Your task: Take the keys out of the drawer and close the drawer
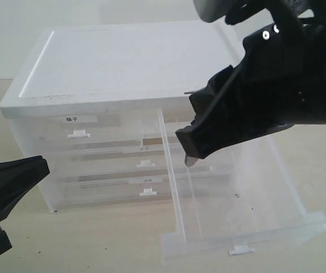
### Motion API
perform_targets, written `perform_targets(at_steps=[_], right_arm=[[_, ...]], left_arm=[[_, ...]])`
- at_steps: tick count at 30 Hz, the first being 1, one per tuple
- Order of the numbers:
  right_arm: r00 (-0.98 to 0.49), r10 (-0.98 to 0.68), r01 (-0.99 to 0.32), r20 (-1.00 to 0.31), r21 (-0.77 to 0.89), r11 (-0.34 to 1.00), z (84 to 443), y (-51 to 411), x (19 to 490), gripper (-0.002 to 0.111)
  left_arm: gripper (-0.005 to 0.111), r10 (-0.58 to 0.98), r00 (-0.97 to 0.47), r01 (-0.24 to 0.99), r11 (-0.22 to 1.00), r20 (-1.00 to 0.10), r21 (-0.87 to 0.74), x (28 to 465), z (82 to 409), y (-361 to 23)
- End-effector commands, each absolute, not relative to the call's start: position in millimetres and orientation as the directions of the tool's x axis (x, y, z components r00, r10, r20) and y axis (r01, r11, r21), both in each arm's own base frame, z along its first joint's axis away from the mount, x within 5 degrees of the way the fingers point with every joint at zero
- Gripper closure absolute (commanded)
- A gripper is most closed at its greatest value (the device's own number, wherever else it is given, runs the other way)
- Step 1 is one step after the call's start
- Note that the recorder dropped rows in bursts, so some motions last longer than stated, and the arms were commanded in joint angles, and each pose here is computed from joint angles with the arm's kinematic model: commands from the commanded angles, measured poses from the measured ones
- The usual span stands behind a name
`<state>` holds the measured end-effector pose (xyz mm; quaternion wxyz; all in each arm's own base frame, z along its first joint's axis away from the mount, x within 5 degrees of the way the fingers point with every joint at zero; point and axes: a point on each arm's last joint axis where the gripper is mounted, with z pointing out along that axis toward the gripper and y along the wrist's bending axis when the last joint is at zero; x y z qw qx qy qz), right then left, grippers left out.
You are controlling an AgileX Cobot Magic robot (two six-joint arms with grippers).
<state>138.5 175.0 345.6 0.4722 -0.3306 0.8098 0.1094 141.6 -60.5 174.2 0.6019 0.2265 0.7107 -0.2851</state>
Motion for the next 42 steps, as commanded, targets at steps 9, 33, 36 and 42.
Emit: perform_targets(at_steps=[9, 33, 36, 42], right_arm=[[-0.211, -0.277, -0.724, -0.937, -0.041, 0.689, 381.5, 182.7, 126.3, 0.108], [-0.302, -0.459, -0.792, -0.836, -0.048, 0.609, 291.8, 265.5, 161.9, 0.108], [-0.306, -0.508, -0.789, -0.805, -0.084, 0.608, 280.0, 268.5, 165.5, 0.108], [-0.289, -0.567, -0.786, -0.771, -0.147, 0.6, 269.7, 269.7, 169.7, 0.108]], left_arm=[[0.102, -0.042, -0.161, 0.666, 0.733, -0.986, -0.14, 142.6, 176.4, -60.4], [0.102, -0.058, -0.086, 0.691, 0.715, -0.995, -0.102, 128.3, 184.2, -62.2], [0.102, -0.058, -0.077, 0.692, 0.715, -0.995, -0.095, 127.7, 185.5, -62.2], [0.102, -0.057, -0.068, 0.695, 0.714, -0.996, -0.088, 127.1, 186.5, -62.3]])
